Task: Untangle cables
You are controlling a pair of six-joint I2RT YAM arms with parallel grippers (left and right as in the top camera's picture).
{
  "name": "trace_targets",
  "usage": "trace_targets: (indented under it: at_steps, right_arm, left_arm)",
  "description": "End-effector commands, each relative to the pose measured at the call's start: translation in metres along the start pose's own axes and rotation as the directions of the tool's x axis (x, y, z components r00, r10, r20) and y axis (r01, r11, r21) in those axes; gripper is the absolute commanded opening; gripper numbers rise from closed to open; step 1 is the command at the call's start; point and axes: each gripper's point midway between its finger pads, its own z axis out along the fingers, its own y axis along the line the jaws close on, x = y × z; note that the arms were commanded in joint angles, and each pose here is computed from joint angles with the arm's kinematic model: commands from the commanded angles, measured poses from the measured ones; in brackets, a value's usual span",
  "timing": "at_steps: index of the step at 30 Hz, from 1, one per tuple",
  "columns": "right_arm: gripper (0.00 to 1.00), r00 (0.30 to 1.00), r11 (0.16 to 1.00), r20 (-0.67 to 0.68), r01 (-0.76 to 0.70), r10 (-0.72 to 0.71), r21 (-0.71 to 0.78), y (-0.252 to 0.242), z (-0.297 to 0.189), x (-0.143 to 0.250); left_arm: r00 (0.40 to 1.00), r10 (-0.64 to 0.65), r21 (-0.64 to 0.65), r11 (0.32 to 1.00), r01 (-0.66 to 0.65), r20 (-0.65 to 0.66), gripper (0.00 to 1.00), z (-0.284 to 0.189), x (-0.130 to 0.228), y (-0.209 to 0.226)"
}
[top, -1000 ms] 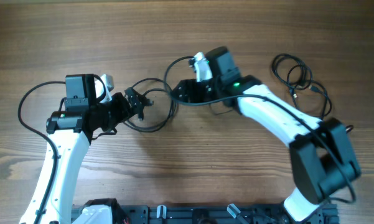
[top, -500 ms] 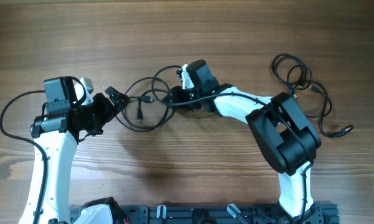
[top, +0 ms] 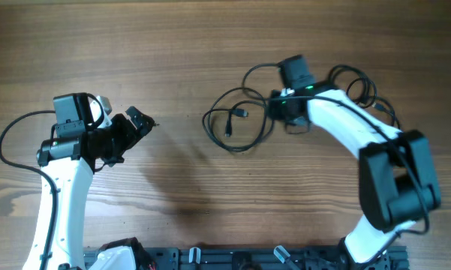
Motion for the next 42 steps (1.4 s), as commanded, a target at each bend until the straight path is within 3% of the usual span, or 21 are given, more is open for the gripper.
trace_targets:
  at_steps: [1,4,7,9,10,12,13,17,20,22,27,32,34,37,41,42]
  right_arm:
    - [0.34,0.996,0.989,0.063,0.046,-0.056,0.141,-0.043,-0.014,-0.021]
    - [0.36,0.998,0.992,0.033,0.054,-0.058,0.115,-0.056,-0.019,-0.028]
    - [0.35,0.989,0.967,-0.028,0.133,-0.143,-0.216,0.001,-0.038,-0.025]
    - [0.31,0.983,0.878,-0.051,0.135,-0.178,-0.458,0.047,-0.055,-0.017]
    - [0.28,0.977,0.846,-0.054,0.149,-0.205,-0.511,0.061,-0.059,-0.011]
    - [0.16,0.969,0.863,-0.047,0.195,-0.244,-0.466,0.068,-0.049,0.000]
    - [0.05,0.964,0.880,-0.043,0.220,-0.262,-0.421,0.068,-0.040,0.006]
    - [0.05,0.934,0.880,-0.071,0.302,-0.350,-0.367,0.088,-0.011,0.036]
    - [0.11,0.940,0.900,-0.101,0.274,-0.325,-0.339,0.097,0.018,0.047]
    - [0.09,0.965,0.941,-0.122,0.189,-0.230,-0.279,0.085,0.035,0.042]
    - [0.07,0.987,0.980,-0.146,0.044,-0.073,-0.195,0.032,0.038,0.013]
    - [0.07,0.993,0.993,-0.101,-0.046,0.057,0.106,-0.064,0.035,-0.012]
    - [0.08,0.994,0.987,-0.088,-0.056,0.070,0.152,-0.089,0.032,-0.021]
    - [0.11,0.991,0.989,-0.099,-0.082,0.095,0.122,-0.099,0.022,-0.032]
    - [0.18,0.987,0.989,-0.133,0.068,-0.085,-0.128,-0.051,-0.002,-0.046]
    - [0.25,0.985,0.985,-0.132,0.092,-0.112,-0.148,-0.045,-0.008,-0.049]
  left_arm:
    - [1.000,0.004,-0.006,1.000,-0.004,0.011,1.00,-0.001,-0.002,0.001]
    - [1.000,-0.002,-0.012,1.000,0.002,-0.002,1.00,0.002,0.002,0.004]
    - [1.000,-0.010,-0.021,1.000,0.010,-0.017,1.00,0.008,0.009,0.011]
    - [1.000,-0.013,-0.024,1.000,0.012,-0.023,1.00,0.010,0.011,0.014]
    - [1.000,-0.014,-0.025,1.000,0.014,-0.025,0.98,0.011,0.012,0.014]
    - [1.000,-0.015,-0.026,1.000,0.014,-0.028,0.93,0.012,0.013,0.015]
    - [1.000,-0.012,-0.026,1.000,0.012,-0.029,0.85,0.012,0.014,0.014]
    - [0.999,0.024,-0.010,1.000,-0.024,-0.031,0.82,0.015,0.016,0.006]
    - [0.997,0.067,0.007,0.998,-0.067,-0.038,0.98,0.018,0.021,-0.005]
    - [0.995,0.085,0.012,0.996,-0.085,-0.050,1.00,0.020,0.025,-0.010]
    - [0.994,0.097,0.016,0.995,-0.096,-0.056,1.00,0.021,0.028,-0.012]
    - [0.994,0.097,0.016,0.995,-0.096,-0.056,1.00,0.021,0.028,-0.012]
    - [0.994,0.097,0.016,0.995,-0.096,-0.056,1.00,0.021,0.028,-0.012]
    - [0.994,0.097,0.016,0.995,-0.096,-0.056,1.00,0.021,0.028,-0.012]
    - [0.994,0.097,0.016,0.995,-0.096,-0.056,1.00,0.021,0.028,-0.012]
    - [0.994,0.097,0.016,0.995,-0.096,-0.056,1.00,0.021,0.028,-0.012]
